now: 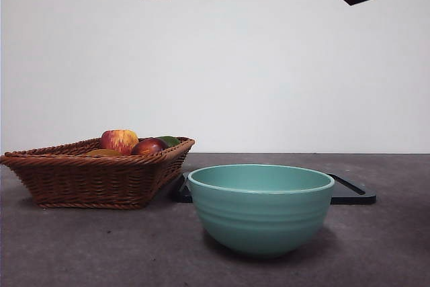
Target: Pick up the wifruite, put it on the bowl, pick up the plate, put it on desk
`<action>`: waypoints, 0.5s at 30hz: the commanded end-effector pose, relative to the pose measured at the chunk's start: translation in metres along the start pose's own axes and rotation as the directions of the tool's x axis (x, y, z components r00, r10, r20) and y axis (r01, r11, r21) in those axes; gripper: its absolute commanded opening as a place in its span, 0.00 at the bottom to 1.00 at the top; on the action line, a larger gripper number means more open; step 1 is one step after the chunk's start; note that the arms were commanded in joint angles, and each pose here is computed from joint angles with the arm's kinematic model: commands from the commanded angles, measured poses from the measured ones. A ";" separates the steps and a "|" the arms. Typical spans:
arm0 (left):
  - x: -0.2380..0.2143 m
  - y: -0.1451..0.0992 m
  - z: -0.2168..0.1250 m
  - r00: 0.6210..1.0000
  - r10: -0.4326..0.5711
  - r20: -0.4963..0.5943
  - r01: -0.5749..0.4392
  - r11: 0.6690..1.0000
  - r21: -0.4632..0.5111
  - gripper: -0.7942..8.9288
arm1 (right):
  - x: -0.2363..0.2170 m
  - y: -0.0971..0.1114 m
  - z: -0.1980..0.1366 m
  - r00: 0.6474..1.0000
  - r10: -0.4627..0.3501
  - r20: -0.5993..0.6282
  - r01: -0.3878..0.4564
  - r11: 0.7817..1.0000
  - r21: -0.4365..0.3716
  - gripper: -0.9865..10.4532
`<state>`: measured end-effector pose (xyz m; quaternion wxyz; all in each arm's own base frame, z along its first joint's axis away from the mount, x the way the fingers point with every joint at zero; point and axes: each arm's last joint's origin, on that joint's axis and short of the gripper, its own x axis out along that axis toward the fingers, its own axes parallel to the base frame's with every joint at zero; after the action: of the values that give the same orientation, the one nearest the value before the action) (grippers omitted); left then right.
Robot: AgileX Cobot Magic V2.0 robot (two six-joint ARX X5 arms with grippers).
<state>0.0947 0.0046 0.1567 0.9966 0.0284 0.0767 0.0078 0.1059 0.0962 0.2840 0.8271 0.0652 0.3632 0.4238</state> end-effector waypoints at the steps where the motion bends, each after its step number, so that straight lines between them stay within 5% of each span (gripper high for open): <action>1: 0.002 0.000 -0.007 1.000 0.000 -0.026 0.000 1.000 -0.004 0.09 | -0.007 -0.001 0.003 0.999 -0.014 0.045 0.017 0.998 -0.057 0.09; 7: 0.002 0.000 -0.007 1.000 0.000 -0.026 0.000 1.000 -0.004 0.09 | -0.037 -0.019 0.005 0.960 -0.178 0.217 0.196 0.978 -0.067 0.09; 10: 0.002 0.000 -0.007 1.000 0.000 -0.026 0.000 1.000 -0.004 0.09 | -0.054 -0.028 0.003 0.903 -0.289 0.318 0.336 0.936 -0.104 0.09; 15: 0.002 0.000 -0.007 1.000 0.000 -0.026 0.000 1.000 -0.004 0.09 | -0.070 -0.042 -0.011 0.745 -0.417 0.521 0.541 0.834 -0.106 0.09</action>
<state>0.0947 0.0046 0.1567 0.9966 0.0284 0.0767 0.0078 0.0994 0.0173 0.2972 0.9693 -0.0039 0.1191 0.2149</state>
